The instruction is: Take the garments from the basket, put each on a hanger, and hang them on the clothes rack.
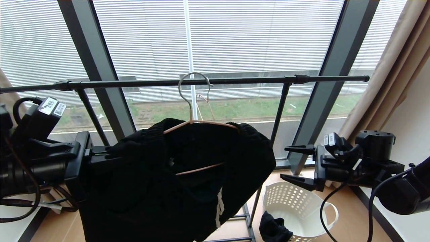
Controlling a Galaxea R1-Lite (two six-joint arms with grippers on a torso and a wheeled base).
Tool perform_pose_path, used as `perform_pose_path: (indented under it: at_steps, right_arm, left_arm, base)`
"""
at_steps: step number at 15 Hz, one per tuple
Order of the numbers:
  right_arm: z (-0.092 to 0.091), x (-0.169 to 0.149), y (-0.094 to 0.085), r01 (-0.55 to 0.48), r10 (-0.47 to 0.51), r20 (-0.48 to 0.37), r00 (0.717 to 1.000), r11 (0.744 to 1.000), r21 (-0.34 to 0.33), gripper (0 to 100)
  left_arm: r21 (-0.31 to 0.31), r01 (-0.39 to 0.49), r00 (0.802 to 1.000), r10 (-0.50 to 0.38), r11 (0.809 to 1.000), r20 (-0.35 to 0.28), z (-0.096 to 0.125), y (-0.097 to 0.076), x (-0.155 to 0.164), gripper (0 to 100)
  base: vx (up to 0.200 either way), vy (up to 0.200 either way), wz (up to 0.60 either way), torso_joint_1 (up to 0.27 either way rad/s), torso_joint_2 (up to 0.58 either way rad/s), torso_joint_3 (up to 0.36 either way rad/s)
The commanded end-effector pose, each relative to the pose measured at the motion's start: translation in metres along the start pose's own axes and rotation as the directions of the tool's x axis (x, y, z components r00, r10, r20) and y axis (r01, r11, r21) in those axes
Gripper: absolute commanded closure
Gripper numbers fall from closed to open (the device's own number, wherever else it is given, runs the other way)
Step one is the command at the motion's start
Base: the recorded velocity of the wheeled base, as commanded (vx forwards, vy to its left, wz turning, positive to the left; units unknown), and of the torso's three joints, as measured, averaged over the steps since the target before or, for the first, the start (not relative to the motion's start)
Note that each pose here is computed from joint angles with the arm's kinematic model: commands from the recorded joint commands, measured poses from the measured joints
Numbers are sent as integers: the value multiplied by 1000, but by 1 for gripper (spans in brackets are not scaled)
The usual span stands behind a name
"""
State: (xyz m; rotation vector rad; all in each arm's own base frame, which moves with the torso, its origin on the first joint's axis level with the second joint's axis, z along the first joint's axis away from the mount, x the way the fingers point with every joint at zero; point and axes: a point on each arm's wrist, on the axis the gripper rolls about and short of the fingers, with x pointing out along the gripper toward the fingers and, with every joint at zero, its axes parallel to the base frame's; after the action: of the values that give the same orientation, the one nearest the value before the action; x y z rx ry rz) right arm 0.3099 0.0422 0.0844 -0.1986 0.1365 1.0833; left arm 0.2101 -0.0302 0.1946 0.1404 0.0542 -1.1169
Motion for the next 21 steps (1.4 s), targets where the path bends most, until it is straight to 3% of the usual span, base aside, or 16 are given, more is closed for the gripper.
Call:
perform_pose_path:
  at_steps: [1, 6, 10, 13, 14, 16, 17, 19, 21]
  right_arm:
    - [27, 8, 16, 16, -15, 23, 1000, 1000, -27, 0]
    - [39, 19, 28, 54, -54, 20, 998, 998, -23, 0]
    - [43, 19, 22, 125, -126, 14, 992, 992, 6, 0]
    - [44, 0, 6, 231, -231, 29, 972, 973, -7, 0]
    - [46, -13, -6, 292, -290, 58, 955, 956, -28, 0]
    - [48, -24, -14, 331, -328, 65, 942, 943, -32, 0]
    - [48, -26, -16, 339, -336, 67, 939, 940, -34, 0]
    - [50, -30, -18, 354, -351, 73, 934, 934, -39, 0]
    - [50, -30, -19, 355, -351, 74, 933, 934, -41, 0]
  left_arm:
    - [-8, -22, 1000, 22, 1000, -1, -2, -6, -8, 100]
    - [-19, -76, 997, 76, 997, -12, 1, -11, -9, 100]
    - [-49, -160, 986, 158, 986, -48, 17, -27, 36, 100]
    - [-72, -151, 988, 147, 986, -56, 25, -27, 67, 100]
    - [-88, -184, 981, 176, 979, -84, 24, -26, 91, 100]
    - [-134, -224, 972, 212, 965, -101, 24, -20, 114, 100]
    - [-146, -246, 967, 233, 958, -105, 25, -16, 123, 100]
    - [-152, -340, 937, 320, 928, -138, 18, 0, 150, 100]
    - [-166, -364, 928, 342, 916, -146, 14, 7, 171, 100]
  base:
    - [0, 0, 0, 0, 0, 0]
    - [0, 0, 0, 0, 0, 0]
    - [0, 0, 0, 0, 0, 0]
    - [0, 0, 0, 0, 0, 0]
    - [0, 0, 0, 0, 0, 0]
    - [0, 0, 0, 0, 0, 0]
    - [0, 0, 0, 0, 0, 0]
    - [0, 0, 0, 0, 0, 0]
    - [0, 0, 0, 0, 0, 0]
